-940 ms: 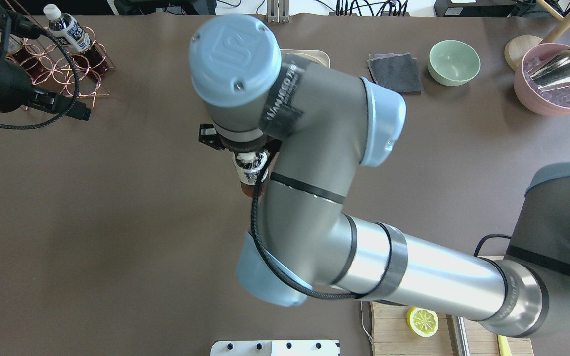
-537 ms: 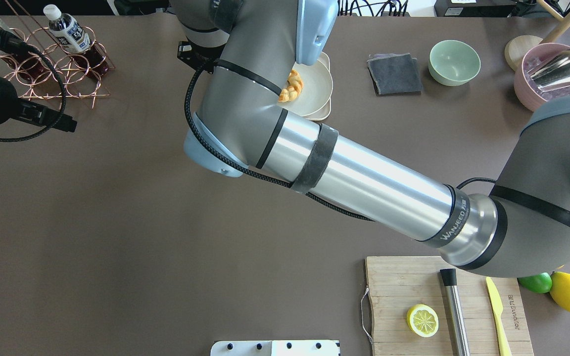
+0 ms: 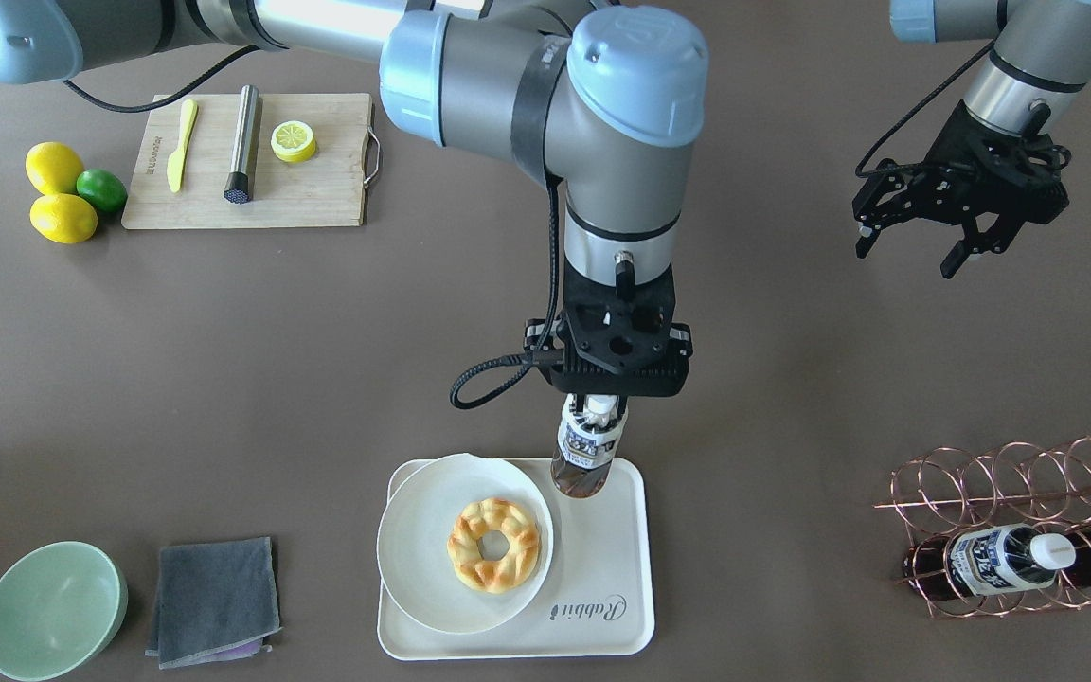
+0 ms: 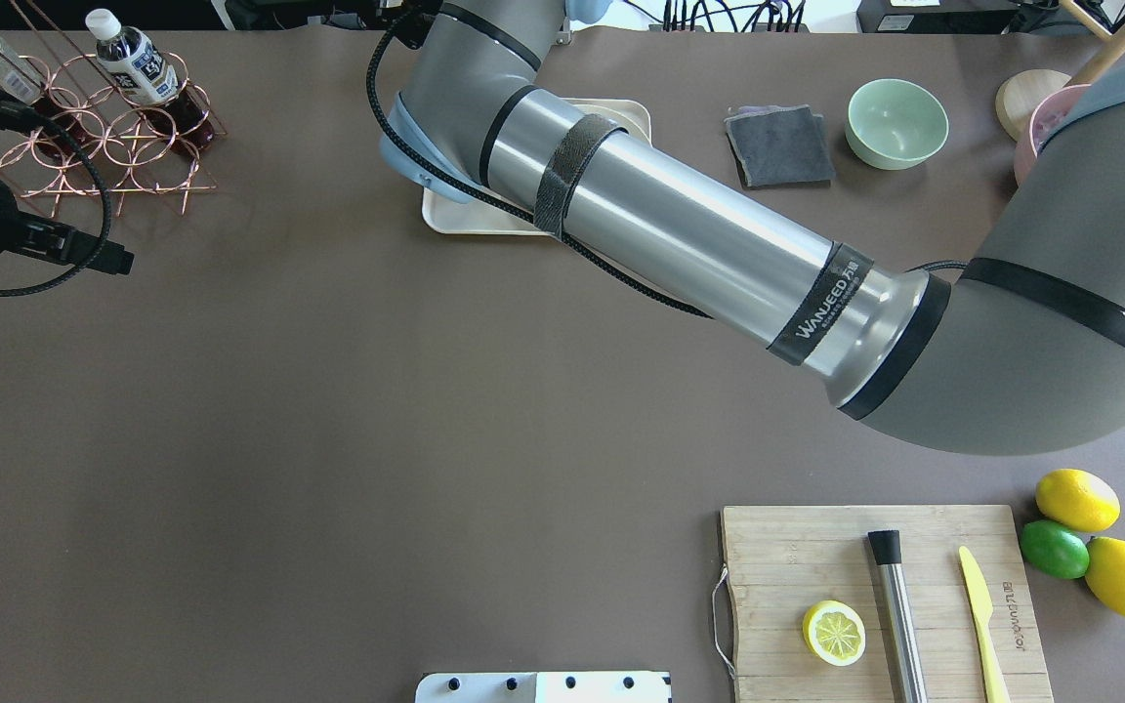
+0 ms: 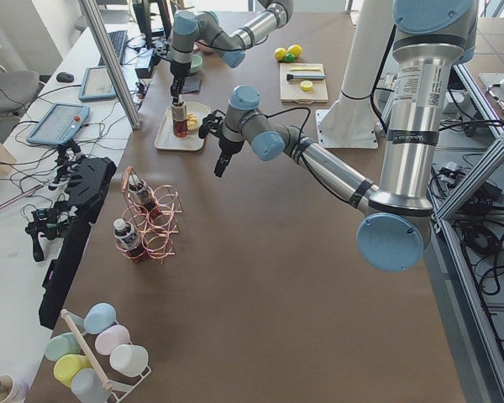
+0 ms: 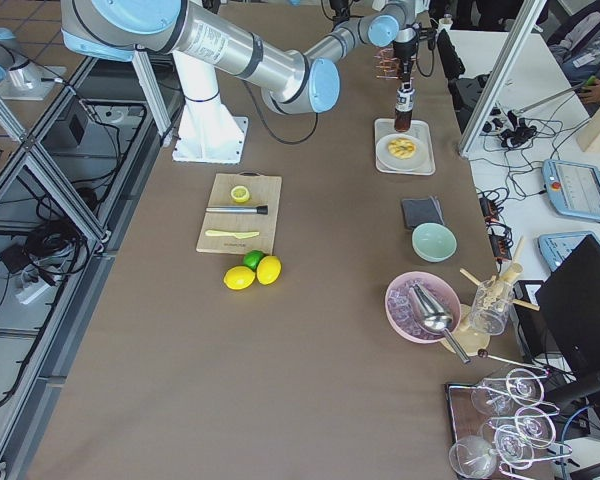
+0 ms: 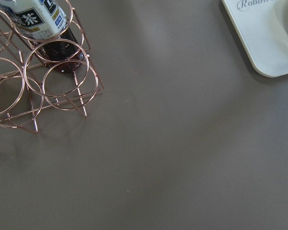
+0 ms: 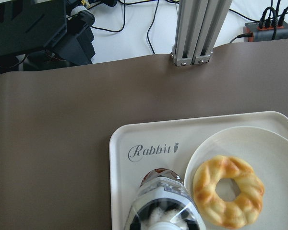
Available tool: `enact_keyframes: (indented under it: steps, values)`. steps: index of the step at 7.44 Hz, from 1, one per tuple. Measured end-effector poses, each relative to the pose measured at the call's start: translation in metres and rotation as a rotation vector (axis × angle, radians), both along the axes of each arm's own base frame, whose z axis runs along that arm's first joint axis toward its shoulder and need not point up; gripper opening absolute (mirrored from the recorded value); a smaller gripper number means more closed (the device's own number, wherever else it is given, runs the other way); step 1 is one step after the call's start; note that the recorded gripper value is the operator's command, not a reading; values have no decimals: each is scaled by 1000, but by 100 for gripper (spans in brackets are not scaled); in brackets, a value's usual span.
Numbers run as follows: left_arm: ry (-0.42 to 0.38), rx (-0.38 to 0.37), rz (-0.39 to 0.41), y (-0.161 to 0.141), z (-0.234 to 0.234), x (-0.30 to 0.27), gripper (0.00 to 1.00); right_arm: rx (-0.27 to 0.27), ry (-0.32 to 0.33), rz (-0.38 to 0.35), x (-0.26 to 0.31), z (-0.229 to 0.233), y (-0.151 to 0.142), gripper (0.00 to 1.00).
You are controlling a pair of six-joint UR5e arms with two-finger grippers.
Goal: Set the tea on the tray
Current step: 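Carry the bottle with the right gripper onto the tray beside the plate, then open the right gripper and lift it away from the bottle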
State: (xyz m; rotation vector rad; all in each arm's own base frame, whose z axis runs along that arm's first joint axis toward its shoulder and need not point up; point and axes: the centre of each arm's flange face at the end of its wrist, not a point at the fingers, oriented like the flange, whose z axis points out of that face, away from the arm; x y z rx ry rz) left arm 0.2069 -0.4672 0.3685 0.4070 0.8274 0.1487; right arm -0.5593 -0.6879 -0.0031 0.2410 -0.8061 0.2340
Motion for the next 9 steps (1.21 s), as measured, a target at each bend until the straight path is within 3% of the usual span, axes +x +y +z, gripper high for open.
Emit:
enact_keyframes:
  steps: [2, 6, 7, 9]
  values:
    - [-6, -7, -4, 1, 5, -1, 97, -6, -15, -4, -7, 28, -23, 98]
    - [2, -10, -15, 6, 2, -5, 97, -34, -52, -23, 8, 14, -34, 99]
    - [13, -19, -20, 8, -1, -9, 97, -54, -55, -49, 24, 8, -39, 99]
    - [53, -89, -18, 2, 5, -50, 97, -38, -14, -159, 92, 22, -44, 99]
